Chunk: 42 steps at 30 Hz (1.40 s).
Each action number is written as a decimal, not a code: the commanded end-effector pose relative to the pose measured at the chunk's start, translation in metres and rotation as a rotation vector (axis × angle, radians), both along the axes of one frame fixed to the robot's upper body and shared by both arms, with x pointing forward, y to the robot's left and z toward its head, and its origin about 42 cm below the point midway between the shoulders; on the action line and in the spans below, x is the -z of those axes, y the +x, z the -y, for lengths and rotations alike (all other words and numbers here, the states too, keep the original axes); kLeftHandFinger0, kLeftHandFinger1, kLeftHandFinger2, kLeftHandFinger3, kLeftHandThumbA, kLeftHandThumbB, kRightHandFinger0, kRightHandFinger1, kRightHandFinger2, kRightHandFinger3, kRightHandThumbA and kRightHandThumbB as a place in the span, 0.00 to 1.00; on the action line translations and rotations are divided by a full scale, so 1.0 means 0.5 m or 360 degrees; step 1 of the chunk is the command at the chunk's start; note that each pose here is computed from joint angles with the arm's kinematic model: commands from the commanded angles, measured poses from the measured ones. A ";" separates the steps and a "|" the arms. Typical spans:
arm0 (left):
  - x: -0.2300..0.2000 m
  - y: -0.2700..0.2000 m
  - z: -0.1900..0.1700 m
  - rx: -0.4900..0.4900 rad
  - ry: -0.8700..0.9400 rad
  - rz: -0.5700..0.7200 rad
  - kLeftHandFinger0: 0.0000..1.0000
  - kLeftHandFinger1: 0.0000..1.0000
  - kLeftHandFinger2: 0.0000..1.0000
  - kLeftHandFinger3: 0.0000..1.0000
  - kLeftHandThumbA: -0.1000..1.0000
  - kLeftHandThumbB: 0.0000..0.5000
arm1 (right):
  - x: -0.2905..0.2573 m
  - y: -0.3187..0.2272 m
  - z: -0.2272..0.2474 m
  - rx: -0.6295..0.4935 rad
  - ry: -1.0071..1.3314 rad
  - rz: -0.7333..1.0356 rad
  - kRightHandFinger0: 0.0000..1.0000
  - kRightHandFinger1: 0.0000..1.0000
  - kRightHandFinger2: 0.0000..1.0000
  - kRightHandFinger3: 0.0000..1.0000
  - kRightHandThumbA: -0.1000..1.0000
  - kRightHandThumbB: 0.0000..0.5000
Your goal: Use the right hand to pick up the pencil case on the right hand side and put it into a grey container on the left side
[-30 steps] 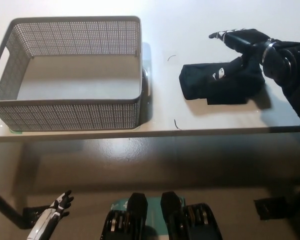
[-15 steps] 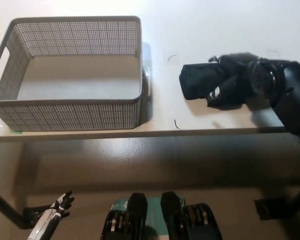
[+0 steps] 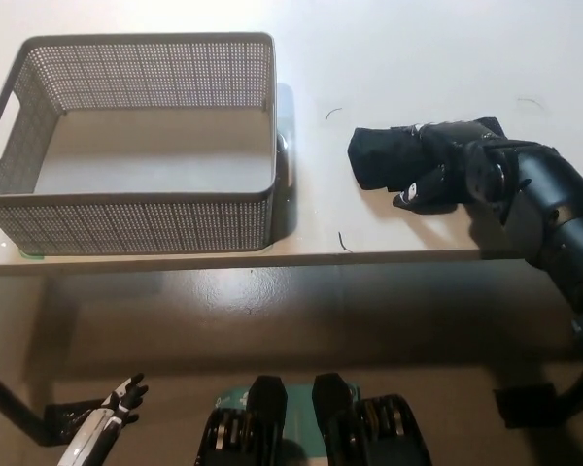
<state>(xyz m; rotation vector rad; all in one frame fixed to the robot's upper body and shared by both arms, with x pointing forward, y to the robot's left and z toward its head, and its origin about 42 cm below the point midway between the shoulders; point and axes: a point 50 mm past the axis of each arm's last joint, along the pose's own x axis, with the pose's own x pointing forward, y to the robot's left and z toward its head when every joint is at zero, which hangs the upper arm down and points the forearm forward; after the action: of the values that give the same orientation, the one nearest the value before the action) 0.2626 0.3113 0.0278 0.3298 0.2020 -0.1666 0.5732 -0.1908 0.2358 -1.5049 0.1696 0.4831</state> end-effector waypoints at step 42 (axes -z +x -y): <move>-0.018 0.003 -0.013 0.0070 0.0089 0.0037 1.00 1.00 1.00 1.00 1.00 0.78 | -0.197 0.011 -0.061 -0.0323 0.0616 0.1139 0.00 0.04 0.38 0.40 0.00 0.26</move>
<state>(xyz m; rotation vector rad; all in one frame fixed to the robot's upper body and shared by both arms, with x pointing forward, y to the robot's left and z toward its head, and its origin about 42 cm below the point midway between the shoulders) 0.2629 0.3112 0.0287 0.3600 0.2045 -0.1827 0.5639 -0.1861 0.2426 -1.3275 -0.3623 0.1819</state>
